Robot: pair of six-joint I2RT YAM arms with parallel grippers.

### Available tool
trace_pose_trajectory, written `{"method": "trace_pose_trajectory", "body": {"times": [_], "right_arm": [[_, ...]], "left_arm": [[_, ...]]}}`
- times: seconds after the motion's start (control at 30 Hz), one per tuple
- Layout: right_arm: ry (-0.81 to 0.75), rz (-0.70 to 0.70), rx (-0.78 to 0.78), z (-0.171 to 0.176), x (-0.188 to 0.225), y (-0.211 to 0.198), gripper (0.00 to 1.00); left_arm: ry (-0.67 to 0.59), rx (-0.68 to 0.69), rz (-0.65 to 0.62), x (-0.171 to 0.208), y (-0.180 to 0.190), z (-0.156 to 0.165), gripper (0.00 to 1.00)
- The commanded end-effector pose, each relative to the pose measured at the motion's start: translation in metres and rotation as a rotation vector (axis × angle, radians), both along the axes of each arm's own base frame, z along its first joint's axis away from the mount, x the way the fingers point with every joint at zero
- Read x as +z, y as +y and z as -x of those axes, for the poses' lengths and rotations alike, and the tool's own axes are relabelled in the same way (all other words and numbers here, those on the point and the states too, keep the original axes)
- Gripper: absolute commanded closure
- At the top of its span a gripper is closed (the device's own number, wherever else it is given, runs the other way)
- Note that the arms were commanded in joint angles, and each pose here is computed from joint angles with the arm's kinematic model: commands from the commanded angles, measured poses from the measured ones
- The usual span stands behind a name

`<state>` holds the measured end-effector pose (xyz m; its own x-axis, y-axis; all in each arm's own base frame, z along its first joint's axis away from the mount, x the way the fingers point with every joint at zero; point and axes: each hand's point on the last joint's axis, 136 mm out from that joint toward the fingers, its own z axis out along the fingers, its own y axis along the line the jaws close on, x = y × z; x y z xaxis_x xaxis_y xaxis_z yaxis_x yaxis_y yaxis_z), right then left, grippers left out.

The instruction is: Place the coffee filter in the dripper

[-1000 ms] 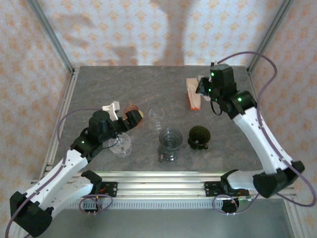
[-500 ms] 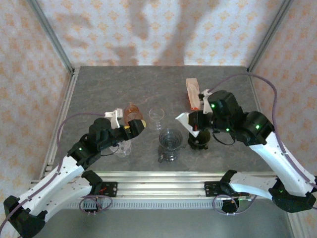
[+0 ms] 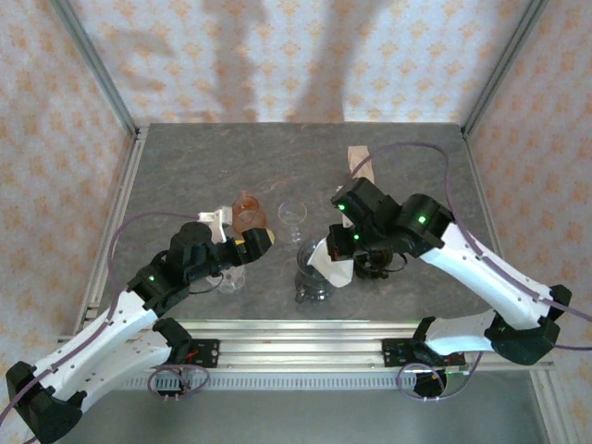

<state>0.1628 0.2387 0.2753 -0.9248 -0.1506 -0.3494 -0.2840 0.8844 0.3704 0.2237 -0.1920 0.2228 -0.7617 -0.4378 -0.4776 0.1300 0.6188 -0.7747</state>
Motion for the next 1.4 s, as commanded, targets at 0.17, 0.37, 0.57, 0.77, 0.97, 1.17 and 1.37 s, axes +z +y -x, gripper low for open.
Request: {"method": "trace_pose_trajectory", "body": {"times": [0.17,0.37,0.57,0.77,0.97,1.17,1.37], "right_arm": [[0.021,0.048,0.021,-0.016,-0.012,0.024,1.00],[0.040,0.082,0.041,-0.024,-0.034,0.038,1.00],[0.042,0.107,0.045,-0.032,-0.050,0.044,1.00],[0.043,0.143,0.037,-0.034,-0.067,0.041,1.00],[0.029,0.130,0.022,-0.035,-0.067,0.040,0.93],[-0.037,0.084,0.007,-0.038,-0.044,0.035,0.66],[-0.134,0.059,-0.039,-0.038,-0.019,0.013,0.60]], "left_arm": [[-0.028,-0.015,-0.005,0.008,-0.001,0.002,0.05],[-0.021,-0.020,0.002,0.005,-0.003,0.003,0.04],[-0.021,-0.024,0.020,0.005,-0.006,0.001,0.04],[-0.017,-0.029,0.029,0.005,-0.008,0.001,0.04],[-0.018,-0.030,0.030,0.006,-0.009,0.001,0.04],[-0.015,-0.051,0.023,0.009,-0.016,0.002,0.22],[-0.059,-0.108,-0.069,0.024,-0.031,0.006,0.36]]}}
